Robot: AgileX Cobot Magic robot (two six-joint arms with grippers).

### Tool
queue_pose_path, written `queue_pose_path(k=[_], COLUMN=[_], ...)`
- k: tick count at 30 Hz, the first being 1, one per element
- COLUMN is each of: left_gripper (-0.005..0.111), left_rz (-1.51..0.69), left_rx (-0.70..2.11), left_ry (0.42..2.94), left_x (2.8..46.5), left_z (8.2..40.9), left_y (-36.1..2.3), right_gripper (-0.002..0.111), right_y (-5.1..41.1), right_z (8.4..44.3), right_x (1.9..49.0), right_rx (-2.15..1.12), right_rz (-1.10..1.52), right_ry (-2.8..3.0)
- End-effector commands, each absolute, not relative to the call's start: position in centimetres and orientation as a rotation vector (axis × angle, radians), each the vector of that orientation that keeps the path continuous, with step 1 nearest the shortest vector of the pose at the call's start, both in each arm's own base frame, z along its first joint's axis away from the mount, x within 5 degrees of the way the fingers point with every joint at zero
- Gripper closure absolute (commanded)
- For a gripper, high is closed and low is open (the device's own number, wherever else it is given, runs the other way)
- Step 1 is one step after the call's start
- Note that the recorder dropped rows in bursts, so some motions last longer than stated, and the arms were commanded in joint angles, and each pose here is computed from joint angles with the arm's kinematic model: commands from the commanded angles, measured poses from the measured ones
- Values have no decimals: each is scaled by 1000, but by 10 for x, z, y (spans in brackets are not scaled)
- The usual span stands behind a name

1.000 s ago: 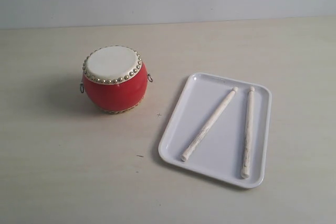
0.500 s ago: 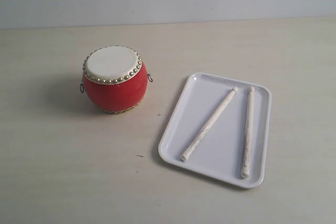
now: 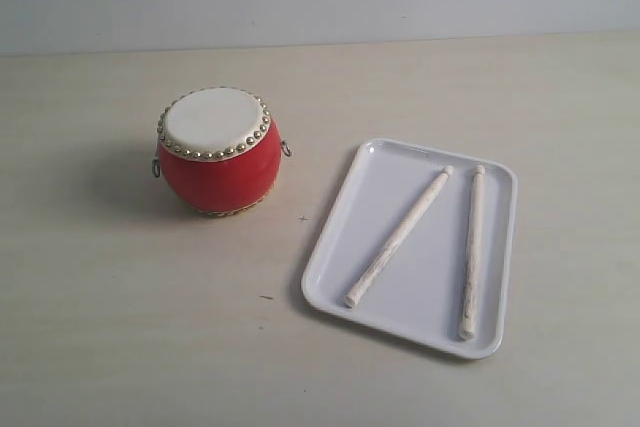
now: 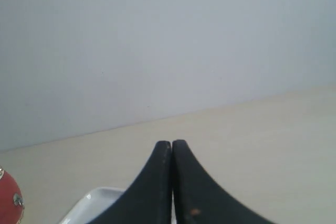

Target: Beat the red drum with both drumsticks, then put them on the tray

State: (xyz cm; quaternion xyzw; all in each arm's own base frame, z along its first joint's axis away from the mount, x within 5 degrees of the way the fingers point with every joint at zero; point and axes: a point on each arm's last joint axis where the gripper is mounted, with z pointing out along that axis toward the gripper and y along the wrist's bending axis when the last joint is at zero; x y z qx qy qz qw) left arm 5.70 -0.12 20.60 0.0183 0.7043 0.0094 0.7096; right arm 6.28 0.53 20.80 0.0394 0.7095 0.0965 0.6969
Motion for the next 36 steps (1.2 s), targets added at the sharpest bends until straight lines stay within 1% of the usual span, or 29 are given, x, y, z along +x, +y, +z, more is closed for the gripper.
queue_pose_path(k=[1, 21, 27, 36], left_gripper=[107, 107, 107, 107], left_rz=[20, 20, 20, 20], left_rx=[36, 36, 36, 36], left_ry=[1555, 1555, 1555, 1555], left_x=[56, 56, 56, 56], left_z=[207, 207, 207, 207], left_y=[-1, -1, -1, -1], right_gripper=[108, 108, 108, 108], right_y=[4, 4, 4, 4], right_z=[208, 207, 206, 206], right_x=[56, 56, 56, 56], right_rx=[57, 71, 131, 131], right_rz=[179, 176, 246, 246], right_ry=[1546, 1558, 1565, 1565])
